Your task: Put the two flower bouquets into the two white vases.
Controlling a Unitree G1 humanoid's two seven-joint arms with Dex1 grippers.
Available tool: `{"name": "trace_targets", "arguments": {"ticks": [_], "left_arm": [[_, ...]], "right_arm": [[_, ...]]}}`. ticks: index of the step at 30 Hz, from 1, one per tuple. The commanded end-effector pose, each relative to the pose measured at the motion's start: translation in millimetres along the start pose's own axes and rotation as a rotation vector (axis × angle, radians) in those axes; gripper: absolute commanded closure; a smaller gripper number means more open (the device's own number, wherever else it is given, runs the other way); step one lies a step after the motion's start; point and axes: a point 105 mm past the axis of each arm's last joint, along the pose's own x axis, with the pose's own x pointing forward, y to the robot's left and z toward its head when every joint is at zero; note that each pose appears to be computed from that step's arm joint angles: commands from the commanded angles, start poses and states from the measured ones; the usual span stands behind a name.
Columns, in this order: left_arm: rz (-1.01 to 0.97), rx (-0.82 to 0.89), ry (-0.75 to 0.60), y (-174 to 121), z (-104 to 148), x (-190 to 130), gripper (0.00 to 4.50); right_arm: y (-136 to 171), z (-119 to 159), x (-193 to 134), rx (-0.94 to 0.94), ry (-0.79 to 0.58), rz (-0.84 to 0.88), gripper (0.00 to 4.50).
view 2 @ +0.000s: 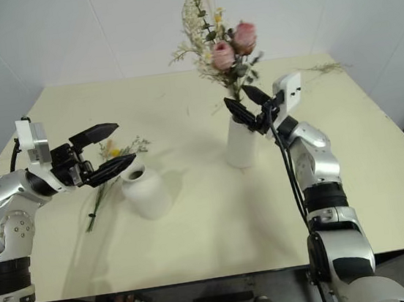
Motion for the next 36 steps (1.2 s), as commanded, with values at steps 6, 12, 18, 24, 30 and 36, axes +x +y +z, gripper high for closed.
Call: {"name": "trace_targets", "arguments": {"ticks": [6,12,18,24,30,36], "left_arm": [[0.203,0.118,0.203,38.3,5.1,-21.3,0.0],[0.505,-0.013,0.535,73.2,-11.5,-58.7,0.0],[0.661,-0.213,0.877,64.5,-43.7,-75.3,0.0],[0.744,-0.341,0.981,50.7,-59.6,-80.5,0.0],[0.771,-0.462,1.039,26.4,-88.4,-78.9,0.0],[0.832,-0.515,1.061,25.8,-109.5,-89.8,0.0]], "right_arm": [[-13.2,55.7,-36.1,-0.197,0.005,0.074,0.01],[1.7,79.7,-69.9,-0.259,0.162,0.255,0.01],[16.2,97.1,-96.6,-0.235,0.33,0.4,0.01],[40.4,99.8,-92.8,-0.217,0.363,0.494,0.01],[62.0,101.3,-84.4,-0.195,0.32,0.57,0.01],[90.0,104.3,-83.7,-0.147,0.308,0.682,0.01]]}}
